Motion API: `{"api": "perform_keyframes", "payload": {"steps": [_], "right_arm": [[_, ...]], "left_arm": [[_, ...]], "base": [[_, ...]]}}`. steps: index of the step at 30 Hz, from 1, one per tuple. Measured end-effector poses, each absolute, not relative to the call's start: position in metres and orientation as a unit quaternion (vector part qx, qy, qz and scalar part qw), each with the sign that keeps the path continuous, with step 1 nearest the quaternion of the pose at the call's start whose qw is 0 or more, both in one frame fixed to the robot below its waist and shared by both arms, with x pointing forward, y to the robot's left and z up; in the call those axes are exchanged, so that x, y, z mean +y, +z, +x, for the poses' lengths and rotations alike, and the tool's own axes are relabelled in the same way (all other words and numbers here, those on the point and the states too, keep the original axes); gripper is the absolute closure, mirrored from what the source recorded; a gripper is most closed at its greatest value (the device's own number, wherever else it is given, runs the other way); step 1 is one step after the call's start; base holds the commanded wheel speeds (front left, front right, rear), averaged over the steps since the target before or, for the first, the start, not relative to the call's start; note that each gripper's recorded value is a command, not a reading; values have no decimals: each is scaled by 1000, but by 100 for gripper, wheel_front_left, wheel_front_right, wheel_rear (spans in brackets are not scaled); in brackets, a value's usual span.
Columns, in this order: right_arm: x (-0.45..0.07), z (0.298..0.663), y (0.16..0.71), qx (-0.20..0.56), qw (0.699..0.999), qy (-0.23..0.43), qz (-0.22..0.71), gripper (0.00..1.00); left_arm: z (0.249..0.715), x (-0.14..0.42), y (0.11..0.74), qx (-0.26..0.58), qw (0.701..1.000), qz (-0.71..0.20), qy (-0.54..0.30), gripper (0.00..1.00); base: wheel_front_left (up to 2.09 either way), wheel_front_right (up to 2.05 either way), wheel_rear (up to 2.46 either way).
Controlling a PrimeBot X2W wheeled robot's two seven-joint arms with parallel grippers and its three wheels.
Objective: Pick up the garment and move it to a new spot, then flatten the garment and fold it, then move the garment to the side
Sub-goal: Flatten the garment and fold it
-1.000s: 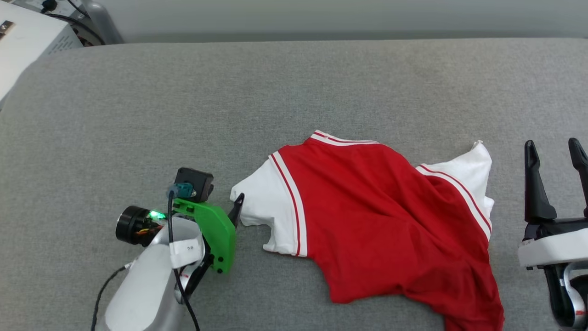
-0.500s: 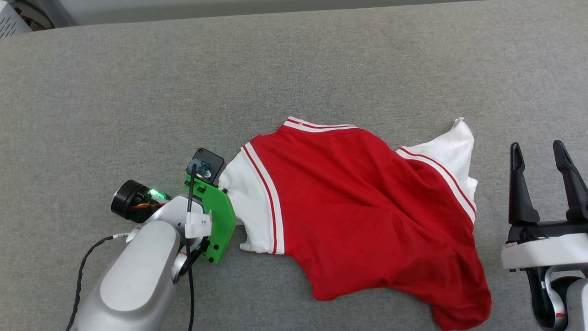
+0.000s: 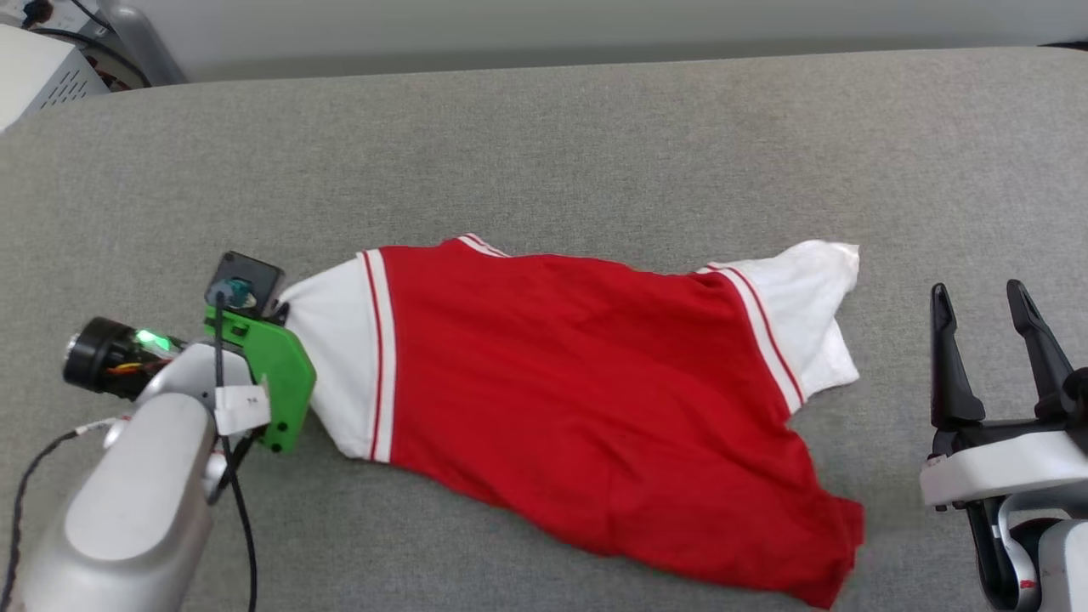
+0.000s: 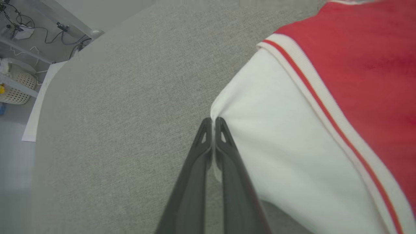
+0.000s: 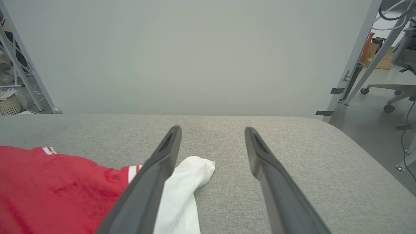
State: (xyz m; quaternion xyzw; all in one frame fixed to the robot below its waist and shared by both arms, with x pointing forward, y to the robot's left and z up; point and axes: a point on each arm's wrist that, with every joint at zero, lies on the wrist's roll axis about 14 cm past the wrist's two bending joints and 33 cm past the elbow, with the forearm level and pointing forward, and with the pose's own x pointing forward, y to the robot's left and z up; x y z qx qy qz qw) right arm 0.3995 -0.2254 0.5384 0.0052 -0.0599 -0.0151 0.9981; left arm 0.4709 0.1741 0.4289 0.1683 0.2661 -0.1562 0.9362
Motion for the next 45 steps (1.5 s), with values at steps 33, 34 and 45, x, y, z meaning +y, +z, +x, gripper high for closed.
{"api": "perform_keyframes", "payload": {"steps": [33,34,45], "right_arm": [[-176,442,482,205,967,129,-72,0],[-176,444,478,227,961,137,-83,0],[-174,489,456,380,905,153,-118,0]], "left_arm": [[429,205,553,-79,995,13,-59,0],[424,205,556,-86,995,9,-56,0],[392,217,548,-82,996,-27,-3,0]], "base": [[0,0,0],[0,0,0],[0,0,0]]}}
